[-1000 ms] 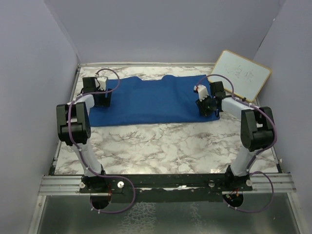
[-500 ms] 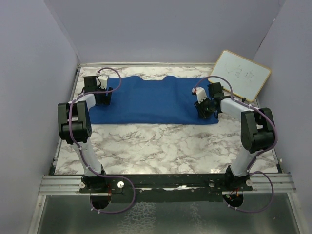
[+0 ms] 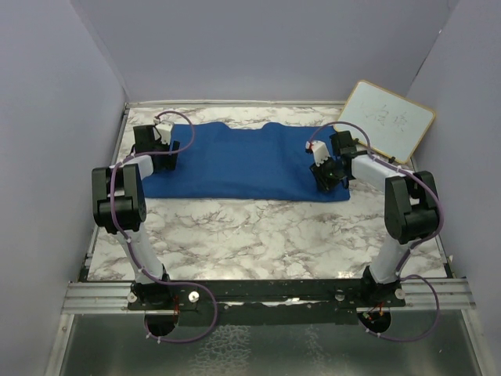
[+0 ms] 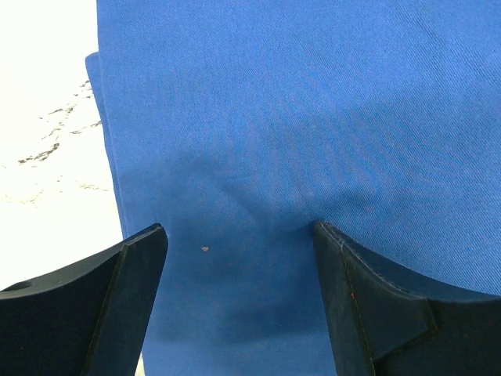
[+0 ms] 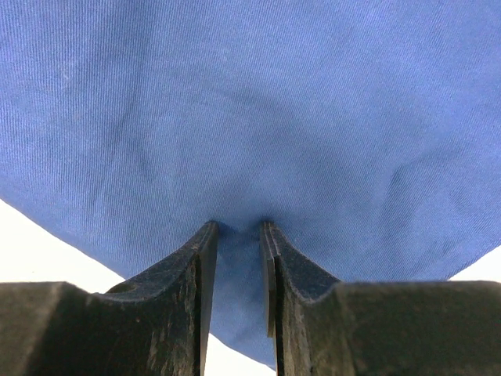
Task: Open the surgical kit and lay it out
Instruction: Open the surgical kit at the center of the board.
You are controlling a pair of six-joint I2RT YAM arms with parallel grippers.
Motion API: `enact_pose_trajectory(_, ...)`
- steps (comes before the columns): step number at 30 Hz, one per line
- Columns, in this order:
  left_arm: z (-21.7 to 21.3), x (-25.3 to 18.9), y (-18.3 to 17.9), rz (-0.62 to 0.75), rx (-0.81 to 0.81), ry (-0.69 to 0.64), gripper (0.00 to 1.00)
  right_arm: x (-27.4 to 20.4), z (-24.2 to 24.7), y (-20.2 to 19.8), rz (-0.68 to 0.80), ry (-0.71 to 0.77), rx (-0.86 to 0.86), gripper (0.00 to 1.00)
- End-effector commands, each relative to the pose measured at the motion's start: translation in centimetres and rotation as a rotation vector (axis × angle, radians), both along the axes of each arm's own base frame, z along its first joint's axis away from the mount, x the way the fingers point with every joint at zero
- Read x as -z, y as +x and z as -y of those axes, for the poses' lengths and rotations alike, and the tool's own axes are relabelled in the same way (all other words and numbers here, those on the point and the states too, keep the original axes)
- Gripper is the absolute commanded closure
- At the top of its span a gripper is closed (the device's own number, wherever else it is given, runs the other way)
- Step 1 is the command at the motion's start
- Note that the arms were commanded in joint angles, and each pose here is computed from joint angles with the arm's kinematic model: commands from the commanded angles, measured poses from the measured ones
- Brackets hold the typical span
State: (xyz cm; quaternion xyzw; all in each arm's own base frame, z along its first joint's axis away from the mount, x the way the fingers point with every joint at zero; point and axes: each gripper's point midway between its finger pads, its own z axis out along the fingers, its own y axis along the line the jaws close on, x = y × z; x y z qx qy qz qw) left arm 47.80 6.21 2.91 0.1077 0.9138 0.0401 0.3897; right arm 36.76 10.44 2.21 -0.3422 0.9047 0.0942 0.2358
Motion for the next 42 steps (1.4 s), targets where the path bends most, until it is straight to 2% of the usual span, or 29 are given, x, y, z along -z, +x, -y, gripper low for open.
enact_pose_trajectory(1, -3.5, 7.8, -9.3, -0.374, -0.064, 0.106, 0.23, 3.8, 1.3, -5.1, -0.227, -0.097, -0.002, 0.71)
enact_pose_trajectory(6, -2.8, 6.9, -9.3, -0.359, -0.058, 0.067, 0.23, 3.5, 2.5, -3.5, -0.182, -0.169, 0.013, 0.71)
enact_pose_trajectory(15, -1.9, 4.0, -7.7, -0.297, -0.048, 0.011, 0.23, 2.4, 3.0, -1.7, -0.134, -0.205, 0.021, 0.71)
enact_pose_trajectory(19, -2.0, 1.2, -7.0, -0.239, -0.047, 0.018, 0.23, 0.5, 2.2, -0.9, -0.099, -0.169, 0.014, 0.71)
enact_pose_trajectory(24, -2.0, -3.0, -6.9, -0.154, -0.048, 0.030, 0.22, -3.5, 0.1, -0.1, -0.028, -0.047, -0.003, 0.70)
enact_pose_trajectory(28, -1.8, -4.6, -8.6, -0.140, -0.043, 0.039, 0.22, -6.7, -1.9, -0.4, 0.029, 0.080, -0.035, 0.67)
enact_pose_trajectory(33, -2.4, -3.9, -12.9, -0.187, -0.049, 0.081, 0.22, -9.7, -2.9, -1.1, 0.091, 0.158, -0.059, 0.62)
enact_pose_trajectory(42, -4.4, -2.3, -18.9, -0.270, -0.050, 0.076, 0.20, -11.3, -4.1, -3.2, 0.193, 0.256, -0.125, 0.52)
